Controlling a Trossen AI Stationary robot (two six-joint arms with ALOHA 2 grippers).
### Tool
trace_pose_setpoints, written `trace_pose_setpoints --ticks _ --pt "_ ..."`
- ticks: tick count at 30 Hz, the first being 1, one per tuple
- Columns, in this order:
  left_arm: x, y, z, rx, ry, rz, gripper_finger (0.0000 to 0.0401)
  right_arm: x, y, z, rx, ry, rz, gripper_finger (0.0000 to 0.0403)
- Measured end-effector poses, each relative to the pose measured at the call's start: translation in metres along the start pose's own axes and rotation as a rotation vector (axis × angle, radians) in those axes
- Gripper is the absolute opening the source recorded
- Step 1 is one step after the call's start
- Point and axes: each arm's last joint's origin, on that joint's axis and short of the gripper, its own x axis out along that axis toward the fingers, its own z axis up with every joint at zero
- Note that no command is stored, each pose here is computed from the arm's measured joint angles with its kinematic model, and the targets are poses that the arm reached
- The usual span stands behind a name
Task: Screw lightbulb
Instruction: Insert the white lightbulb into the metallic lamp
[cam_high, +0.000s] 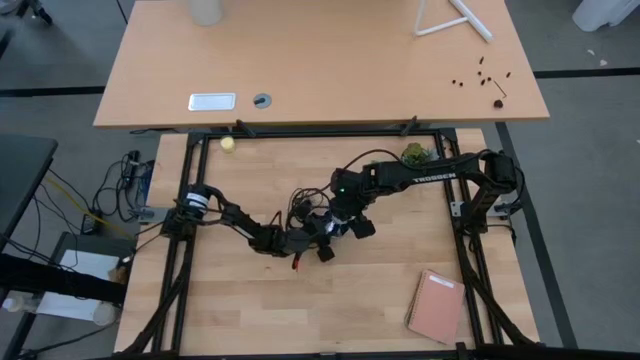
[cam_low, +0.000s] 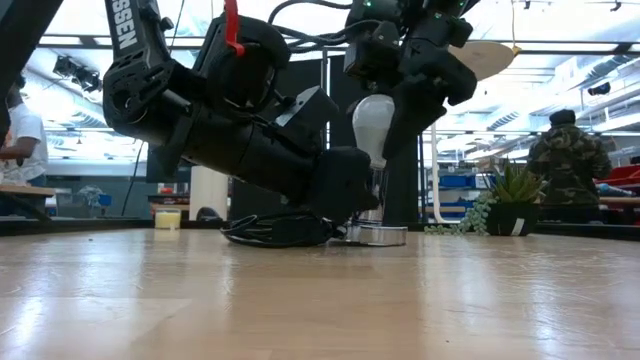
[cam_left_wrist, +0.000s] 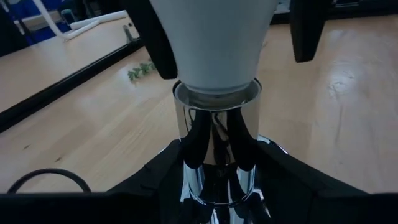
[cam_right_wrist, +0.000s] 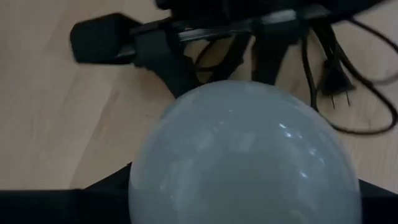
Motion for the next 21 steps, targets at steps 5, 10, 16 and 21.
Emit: trace_pose_setpoints --ticks 5,10,16,21 --pt "0.000 -0.001 0.001 -0.004 -0.005 -0.048 0.0186 0.000 0.001 0.000 -0.048 -0.009 0.021 0.0265" --pt "0.000 -0.001 0.001 -0.015 -0.010 -0.045 0.0186 0.000 0.000 0.000 0.076 -0.001 -0.006 0.0265" --pt "-0.002 -0.003 0.003 -0.068 -0.024 -0.033 0.0186 0.001 0.001 0.001 0.305 0.011 -0.047 0.0265" --pt "-0.005 -0.006 0.003 -0.066 -0.022 -0.025 0.0186 0.005 0.017 0.007 0.364 0.030 -0.088 0.0265"
